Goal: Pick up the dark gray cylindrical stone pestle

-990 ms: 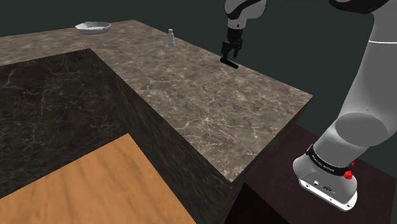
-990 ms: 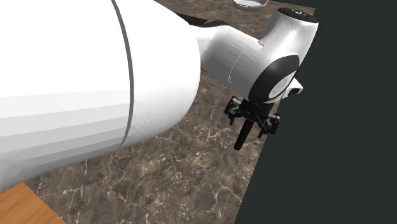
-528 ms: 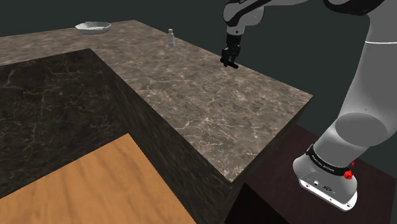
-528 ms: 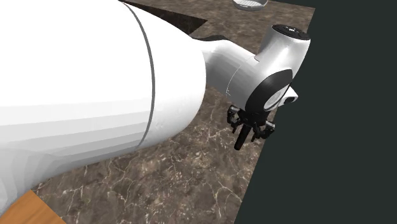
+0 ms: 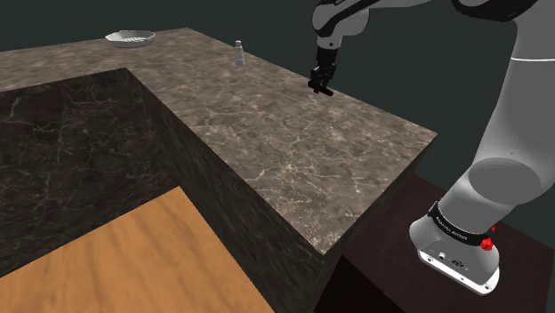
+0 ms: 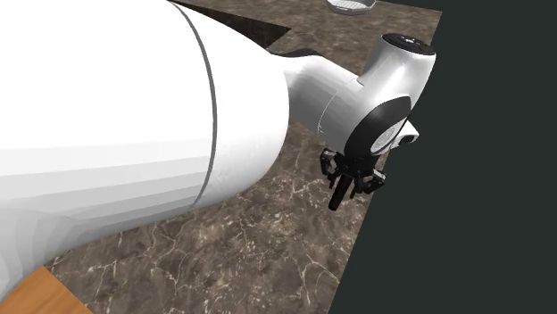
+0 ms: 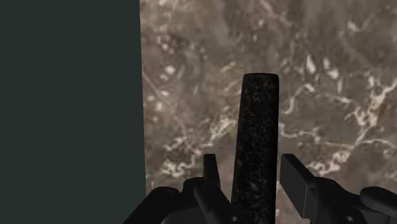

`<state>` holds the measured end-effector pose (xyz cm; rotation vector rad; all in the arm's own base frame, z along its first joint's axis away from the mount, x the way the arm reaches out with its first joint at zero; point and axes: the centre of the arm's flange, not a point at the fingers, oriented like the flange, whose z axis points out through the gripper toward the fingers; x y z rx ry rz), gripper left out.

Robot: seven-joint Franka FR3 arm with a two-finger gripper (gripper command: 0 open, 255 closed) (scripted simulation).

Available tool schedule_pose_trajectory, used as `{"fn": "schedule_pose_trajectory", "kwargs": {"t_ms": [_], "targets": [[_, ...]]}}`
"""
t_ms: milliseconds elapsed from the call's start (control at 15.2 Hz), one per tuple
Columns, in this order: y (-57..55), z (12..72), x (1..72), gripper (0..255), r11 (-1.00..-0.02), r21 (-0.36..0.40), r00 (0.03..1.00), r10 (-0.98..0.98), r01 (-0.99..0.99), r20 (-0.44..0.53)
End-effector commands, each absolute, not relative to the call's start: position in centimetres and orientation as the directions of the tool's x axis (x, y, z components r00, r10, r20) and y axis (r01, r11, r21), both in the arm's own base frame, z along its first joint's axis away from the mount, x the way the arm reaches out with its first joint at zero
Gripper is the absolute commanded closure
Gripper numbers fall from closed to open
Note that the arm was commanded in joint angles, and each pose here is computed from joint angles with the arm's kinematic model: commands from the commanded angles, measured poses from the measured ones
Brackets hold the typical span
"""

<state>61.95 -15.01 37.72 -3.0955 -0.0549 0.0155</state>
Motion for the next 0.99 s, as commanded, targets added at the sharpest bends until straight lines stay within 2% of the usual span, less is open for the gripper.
{"fn": "schedule_pose_trajectory", "kwargs": {"t_ms": [0, 924], "targets": [[-14.9, 37.4, 61.9, 255, -0.998, -0.050, 0.999, 0.035, 0.035, -0.011], [-14.9, 44.8, 61.9, 255, -0.998, -0.050, 0.999, 0.035, 0.035, -0.011]]}}
